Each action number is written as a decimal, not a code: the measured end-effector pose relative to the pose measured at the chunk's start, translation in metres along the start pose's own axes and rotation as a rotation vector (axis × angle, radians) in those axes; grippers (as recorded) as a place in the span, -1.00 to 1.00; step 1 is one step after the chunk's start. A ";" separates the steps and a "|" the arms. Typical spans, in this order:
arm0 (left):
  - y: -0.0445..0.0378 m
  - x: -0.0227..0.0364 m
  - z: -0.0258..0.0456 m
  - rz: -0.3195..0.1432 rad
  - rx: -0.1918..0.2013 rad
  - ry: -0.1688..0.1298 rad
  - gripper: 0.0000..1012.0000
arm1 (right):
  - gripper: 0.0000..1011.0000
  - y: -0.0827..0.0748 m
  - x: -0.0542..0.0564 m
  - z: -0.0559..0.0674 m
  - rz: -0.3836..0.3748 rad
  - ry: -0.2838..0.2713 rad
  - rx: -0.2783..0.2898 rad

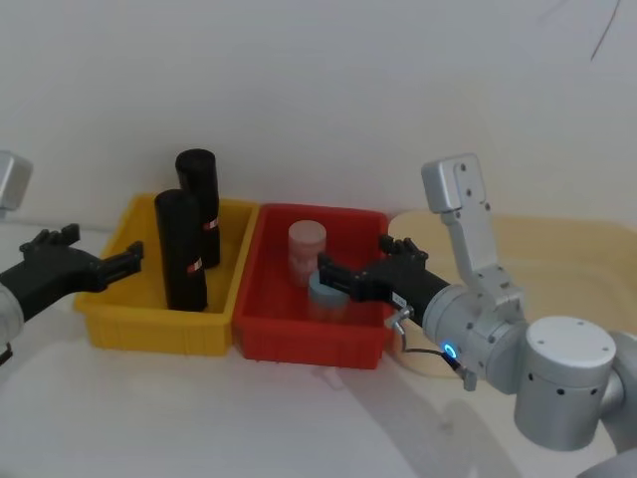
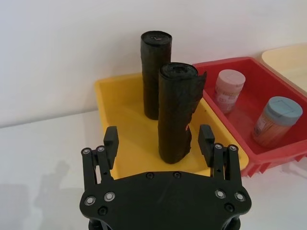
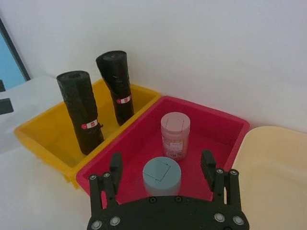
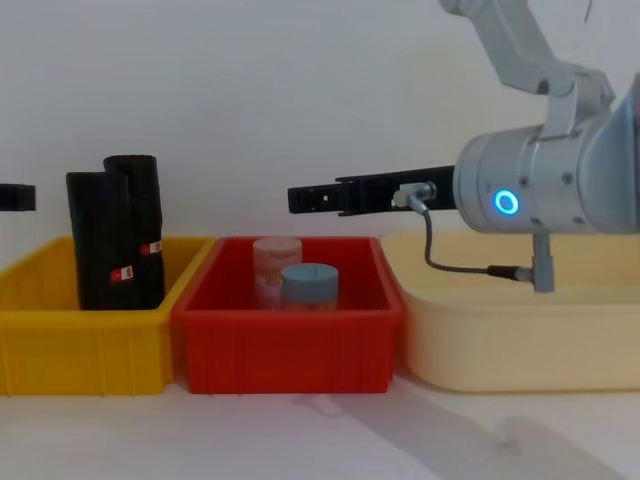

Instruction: Pick up the garbage bag with the one hand and transfer it to the other hand.

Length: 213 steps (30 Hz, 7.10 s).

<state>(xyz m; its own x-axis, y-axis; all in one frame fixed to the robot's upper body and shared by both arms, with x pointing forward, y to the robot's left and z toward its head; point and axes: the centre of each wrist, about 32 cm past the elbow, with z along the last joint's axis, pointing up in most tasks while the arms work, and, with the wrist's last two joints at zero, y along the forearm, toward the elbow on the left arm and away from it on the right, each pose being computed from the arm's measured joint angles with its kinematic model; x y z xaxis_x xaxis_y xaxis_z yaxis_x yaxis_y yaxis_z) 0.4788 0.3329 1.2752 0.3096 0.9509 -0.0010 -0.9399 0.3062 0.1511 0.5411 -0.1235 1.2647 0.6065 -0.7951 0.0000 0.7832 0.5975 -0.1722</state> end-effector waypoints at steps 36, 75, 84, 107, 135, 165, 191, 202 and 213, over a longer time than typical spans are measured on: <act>-0.0995 0.0099 0.0043 -0.177 -0.013 -0.049 0.98 | 0.98 0.021 0.005 -0.004 0.035 0.021 -0.033; -0.1282 0.0111 0.0048 -0.235 0.010 -0.043 0.98 | 0.98 0.033 0.003 -0.017 0.047 0.010 -0.082; -0.1289 0.0112 0.0048 -0.236 0.010 -0.043 0.98 | 0.98 0.038 0.001 -0.021 0.051 -0.003 -0.075; -0.1295 0.0111 0.0047 -0.238 0.011 -0.042 0.98 | 0.98 0.053 0.009 -0.036 0.037 -0.041 -0.088; -0.1294 0.0111 0.0048 -0.238 0.011 -0.042 0.98 | 0.58 0.061 0.016 -0.044 0.041 -0.028 -0.097; -0.1294 0.0111 0.0048 -0.238 0.011 -0.042 0.35 | 0.31 0.061 0.017 -0.044 0.045 -0.023 -0.098; -0.1294 0.0111 0.0048 -0.238 0.011 -0.042 0.00 | 0.31 0.061 0.017 -0.045 0.045 -0.023 -0.099; -0.1291 0.0109 0.0054 -0.239 0.011 -0.047 0.00 | 0.31 0.061 0.017 -0.044 0.045 -0.023 -0.100; -0.1255 0.0035 0.0192 -0.234 -0.027 -0.105 0.00 | 0.31 0.056 0.022 -0.035 0.078 0.012 -0.072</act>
<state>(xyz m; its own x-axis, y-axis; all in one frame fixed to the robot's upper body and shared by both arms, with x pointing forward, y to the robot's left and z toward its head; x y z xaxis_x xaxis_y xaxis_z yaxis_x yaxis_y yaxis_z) 0.6006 0.2970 1.2753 0.5312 0.8444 0.0696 -0.8439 0.5200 0.1322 0.5935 -0.1117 1.2210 0.6632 -0.7479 -0.0277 0.7215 0.6488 -0.2419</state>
